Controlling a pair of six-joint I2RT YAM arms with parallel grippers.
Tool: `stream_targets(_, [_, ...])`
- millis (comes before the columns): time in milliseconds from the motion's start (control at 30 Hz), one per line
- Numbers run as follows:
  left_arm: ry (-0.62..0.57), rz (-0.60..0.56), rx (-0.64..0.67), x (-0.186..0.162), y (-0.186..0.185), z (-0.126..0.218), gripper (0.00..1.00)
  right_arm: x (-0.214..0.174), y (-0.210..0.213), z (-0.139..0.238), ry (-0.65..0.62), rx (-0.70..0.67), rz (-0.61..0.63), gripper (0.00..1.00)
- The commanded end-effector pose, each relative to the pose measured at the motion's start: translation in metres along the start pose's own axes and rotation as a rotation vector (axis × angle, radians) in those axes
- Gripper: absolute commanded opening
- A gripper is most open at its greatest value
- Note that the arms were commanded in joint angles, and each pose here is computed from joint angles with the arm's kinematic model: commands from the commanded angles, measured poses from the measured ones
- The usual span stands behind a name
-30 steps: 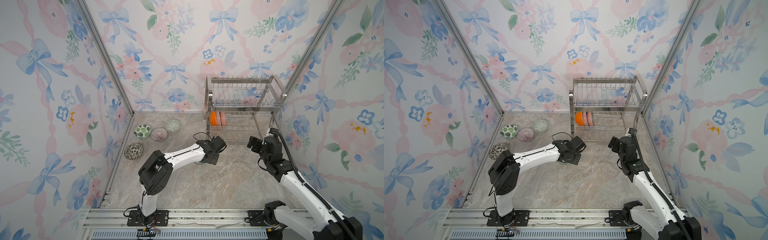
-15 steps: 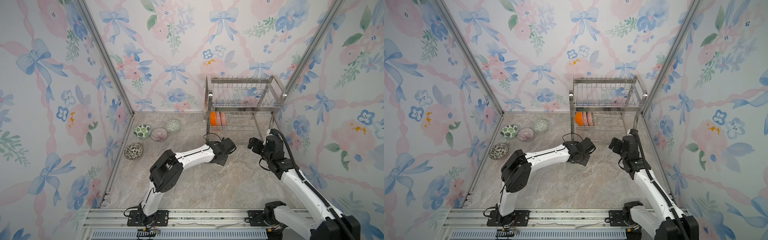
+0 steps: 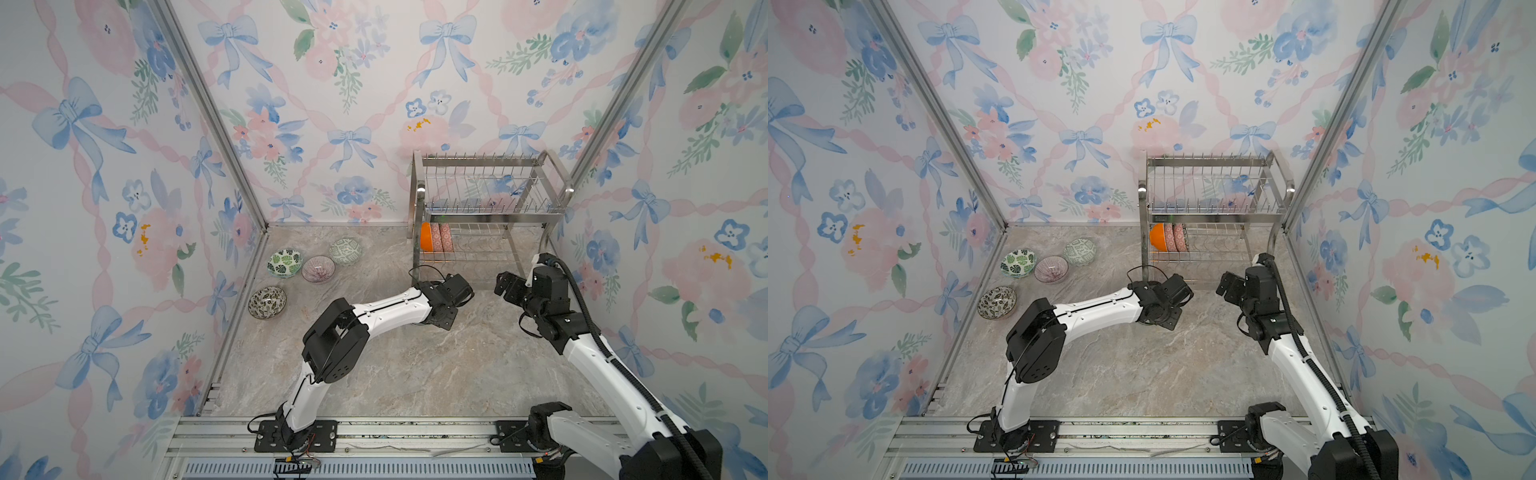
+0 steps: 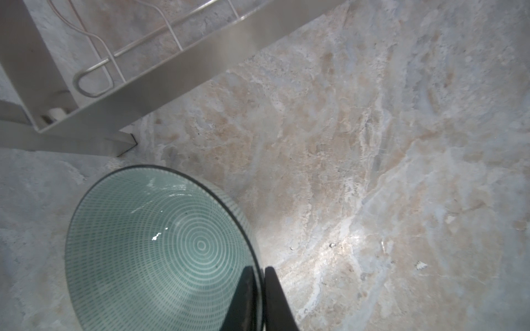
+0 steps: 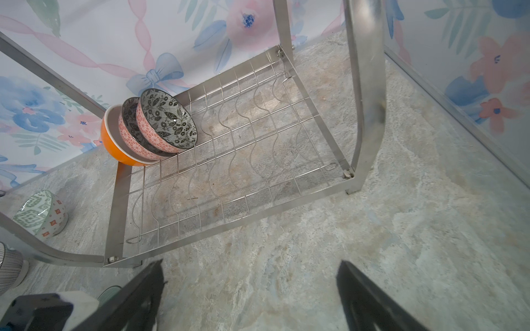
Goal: Load the bowls into the dish rack
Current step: 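Drag the mint-spiral bowl with the left gripper toward the rack front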
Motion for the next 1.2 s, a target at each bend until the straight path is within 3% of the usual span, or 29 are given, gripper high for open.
stream_targets(0, [0.007,-0.007,-0.017,0.003,-0.004,-0.004,0.15,0.009,0.006,0.01,-0.013,0.021,0.026,0.96])
stream_targets(367, [-0.037,-0.006,-0.023,0.015,0.0,0.011,0.41,0.015,0.013,0.013,0.001,0.047,0.037,0.97])
stream_targets(467, [-0.064,-0.007,-0.005,0.02,0.009,0.024,0.46,0.016,0.017,0.013,0.029,0.068,0.036,0.96])
stream_targets(533, [-0.091,-0.008,0.015,0.024,0.017,0.038,0.6,0.016,0.022,0.013,0.049,0.094,0.042,0.96])
stream_targets(633, [-0.13,0.01,0.043,0.029,0.036,0.057,0.64,0.017,0.03,0.015,0.068,0.108,0.073,0.96])
stream_targets(667, [-0.14,0.021,0.048,0.03,0.043,0.063,0.89,0.018,0.034,0.016,0.066,0.107,0.092,0.96])
stream_targets(700, [-0.146,0.033,0.054,0.029,0.05,0.068,0.98,0.017,0.038,0.018,0.062,0.096,0.122,0.96])
stream_targets(833, [-0.173,0.094,0.067,0.024,0.087,0.091,0.98,0.013,0.057,0.029,0.027,0.008,0.313,0.97])
stream_targets(900, [-0.201,0.126,0.144,0.02,0.106,0.101,0.98,0.009,0.065,0.031,0.012,-0.027,0.382,0.96])
stream_targets(1167, [-0.212,0.111,0.34,-0.018,0.138,0.118,0.98,-0.002,0.082,0.028,-0.006,-0.132,0.541,0.96])
Point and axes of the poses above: each gripper's point midway between its finger pads, its own z axis back along the fingers, its own y axis along the line the jaws close on, x = y × z, the point moved 7 cm from there along z, back along the fingers, and after that the axes turned 4 degrees about -z, right-handed, at the moved point
